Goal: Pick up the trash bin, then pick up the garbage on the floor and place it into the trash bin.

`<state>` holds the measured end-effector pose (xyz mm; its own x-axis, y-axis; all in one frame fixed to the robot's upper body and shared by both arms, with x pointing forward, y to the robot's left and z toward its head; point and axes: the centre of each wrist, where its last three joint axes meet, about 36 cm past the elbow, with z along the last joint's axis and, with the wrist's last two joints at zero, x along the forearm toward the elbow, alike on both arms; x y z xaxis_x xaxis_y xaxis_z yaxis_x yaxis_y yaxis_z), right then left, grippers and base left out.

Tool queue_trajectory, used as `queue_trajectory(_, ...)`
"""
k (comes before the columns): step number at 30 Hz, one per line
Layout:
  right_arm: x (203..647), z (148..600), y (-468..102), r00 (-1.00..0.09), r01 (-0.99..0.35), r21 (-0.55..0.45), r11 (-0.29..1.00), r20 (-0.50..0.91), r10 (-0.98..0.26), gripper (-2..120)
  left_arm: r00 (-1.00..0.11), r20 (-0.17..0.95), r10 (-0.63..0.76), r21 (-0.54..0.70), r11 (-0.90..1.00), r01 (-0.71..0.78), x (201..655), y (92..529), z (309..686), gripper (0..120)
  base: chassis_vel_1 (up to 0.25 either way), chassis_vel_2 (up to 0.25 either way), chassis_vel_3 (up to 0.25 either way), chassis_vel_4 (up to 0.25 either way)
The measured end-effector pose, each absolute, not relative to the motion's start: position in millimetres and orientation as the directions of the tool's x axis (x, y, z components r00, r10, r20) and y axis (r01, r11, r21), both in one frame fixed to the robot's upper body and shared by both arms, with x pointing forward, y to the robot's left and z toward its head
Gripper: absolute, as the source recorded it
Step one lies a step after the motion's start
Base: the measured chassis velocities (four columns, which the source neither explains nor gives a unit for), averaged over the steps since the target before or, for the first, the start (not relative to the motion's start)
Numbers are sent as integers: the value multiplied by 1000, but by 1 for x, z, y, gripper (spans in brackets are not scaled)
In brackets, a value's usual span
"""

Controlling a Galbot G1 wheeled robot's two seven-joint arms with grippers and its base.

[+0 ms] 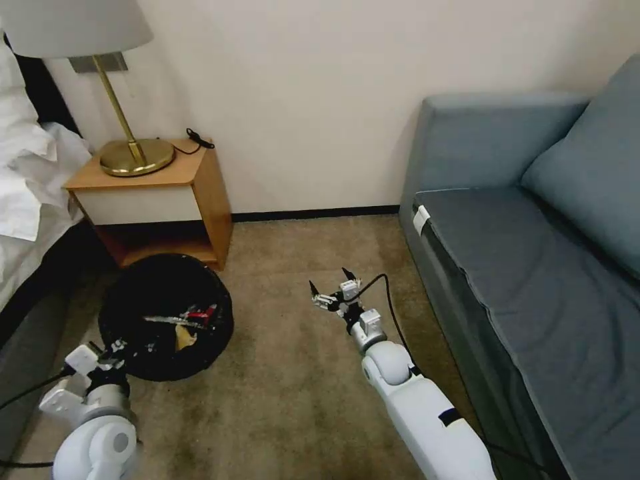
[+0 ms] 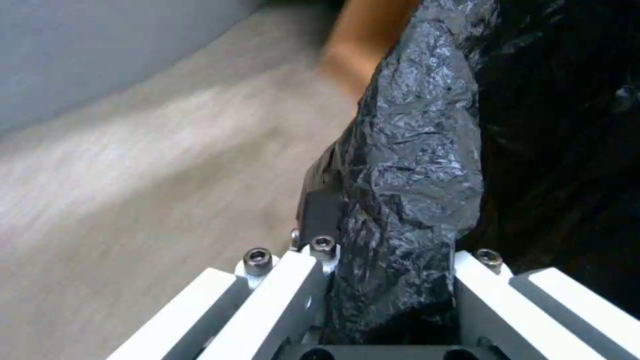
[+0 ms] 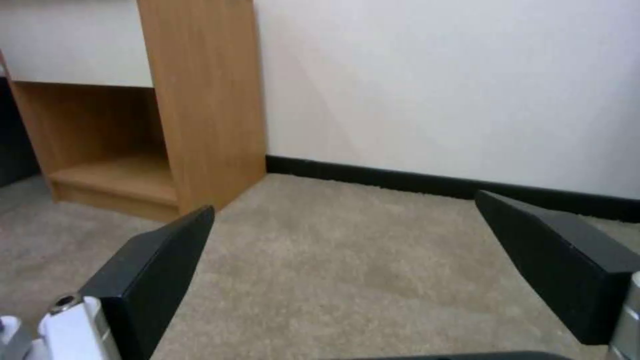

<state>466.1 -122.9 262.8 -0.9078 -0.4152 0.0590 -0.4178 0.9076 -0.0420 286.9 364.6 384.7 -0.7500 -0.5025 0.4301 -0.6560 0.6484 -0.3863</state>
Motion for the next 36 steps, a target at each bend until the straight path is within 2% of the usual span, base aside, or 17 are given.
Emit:
queue_trajectory(6, 460, 263, -130, -910, -413, -50, 909, 59, -410, 100, -687, 528, -499, -379, 585, -717, 274, 365, 384, 3, 0, 0, 0, 0)
queue_trajectory(10, 453, 263, -138, -903, -429, -80, 900, 60, -425, 100, -660, 603, -448, -425, 519, -741, 268, 360, 390, 3, 0, 0, 0, 0)
queue_trajectory(17, 448, 266, -144, -900, -435, -94, 896, 52, -432, 100, -669, 618, -413, -458, 502, -733, 266, 354, 396, 3, 0, 0, 0, 0)
queue_trajectory(24, 442, 267, -147, -901, -433, -95, 896, 50, -430, 100, -674, 622, -398, -460, 511, -726, 263, 352, 401, 20, 0, 0, 0, 0)
queue_trajectory(27, 439, 268, -148, -901, -433, -96, 896, 47, -430, 100, -675, 619, -403, -454, 517, -725, 263, 352, 402, 35, 0, 0, 0, 0)
queue_trajectory(28, 439, 268, -148, -901, -433, -96, 896, 47, -430, 100, -675, 619, -403, -454, 517, -725, 263, 352, 402, 35, 0, 0, 0, 0)
queue_trajectory(30, 437, 268, -148, -901, -434, -96, 896, 47, -431, 100, -675, 617, -404, -451, 522, -724, 261, 353, 402, 45, 0, 0, 0, 0)
queue_trajectory(32, 437, 268, -147, -901, -433, -95, 896, 47, -431, 100, -675, 617, -405, -450, 523, -724, 261, 353, 402, 48, 0, 0, 0, 0)
queue_trajectory(36, 434, 270, -142, -902, -431, -85, 898, 38, -429, 100, -678, 591, -437, -426, 545, -722, 260, 353, 404, 68, 0, 0, 0, 0)
